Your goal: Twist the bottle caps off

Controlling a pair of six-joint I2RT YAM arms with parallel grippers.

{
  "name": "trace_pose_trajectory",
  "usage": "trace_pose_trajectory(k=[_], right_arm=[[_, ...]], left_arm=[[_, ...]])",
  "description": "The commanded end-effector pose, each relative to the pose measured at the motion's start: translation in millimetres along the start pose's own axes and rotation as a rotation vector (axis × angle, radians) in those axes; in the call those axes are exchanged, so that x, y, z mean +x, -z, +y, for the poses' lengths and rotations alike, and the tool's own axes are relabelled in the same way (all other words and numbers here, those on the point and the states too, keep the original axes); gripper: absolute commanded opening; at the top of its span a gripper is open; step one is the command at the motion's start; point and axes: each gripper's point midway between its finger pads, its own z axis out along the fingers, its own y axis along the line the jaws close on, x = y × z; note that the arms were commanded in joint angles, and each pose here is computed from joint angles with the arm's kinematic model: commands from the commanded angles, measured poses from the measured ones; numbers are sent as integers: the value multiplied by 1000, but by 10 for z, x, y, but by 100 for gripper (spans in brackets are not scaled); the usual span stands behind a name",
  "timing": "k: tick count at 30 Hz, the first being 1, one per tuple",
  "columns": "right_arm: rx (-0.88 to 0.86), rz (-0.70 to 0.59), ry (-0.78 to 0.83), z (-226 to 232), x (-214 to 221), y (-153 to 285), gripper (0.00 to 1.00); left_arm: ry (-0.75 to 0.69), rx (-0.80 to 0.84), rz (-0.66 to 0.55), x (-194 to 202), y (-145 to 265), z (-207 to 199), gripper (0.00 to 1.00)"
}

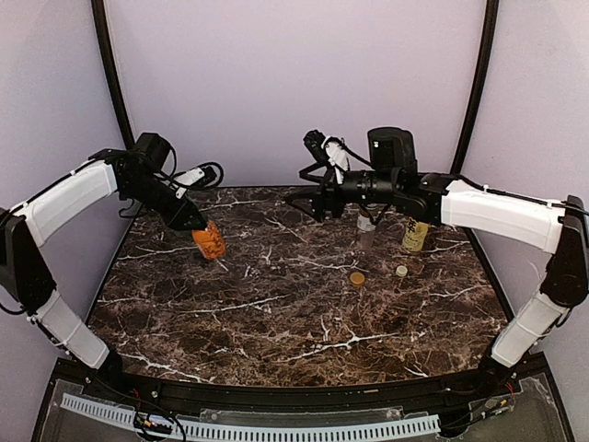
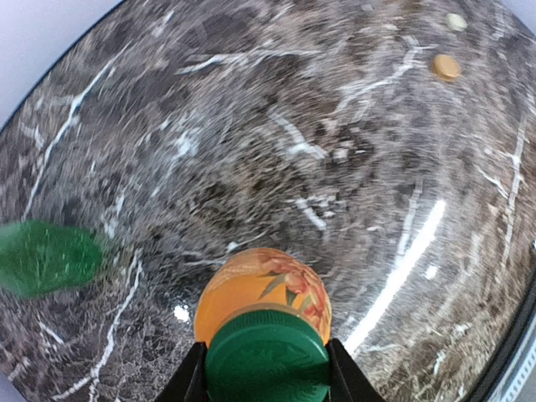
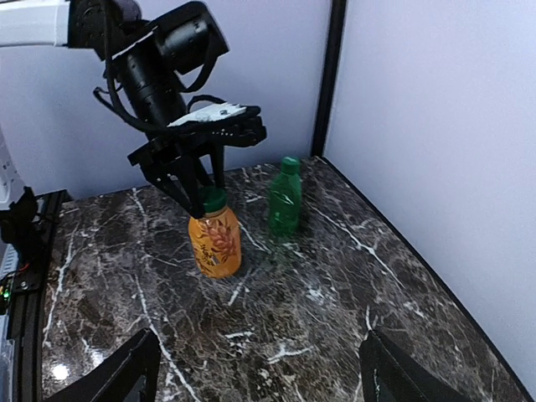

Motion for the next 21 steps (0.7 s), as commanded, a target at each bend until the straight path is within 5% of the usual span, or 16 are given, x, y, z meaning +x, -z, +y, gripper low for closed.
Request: trace_pose_trajectory(k=[1, 9, 21], right_arm=[[-224, -56, 150, 648, -180, -238, 83], [-412, -101, 193, 1298, -247, -817, 87], [-513, -81, 135, 1630, -15, -1243, 88]], left_arm=[[-291, 206, -76, -58, 812, -930, 1], [-535, 269, -199, 42, 1424, -1547, 1], [-555, 276, -319, -145, 1555, -1652, 1]])
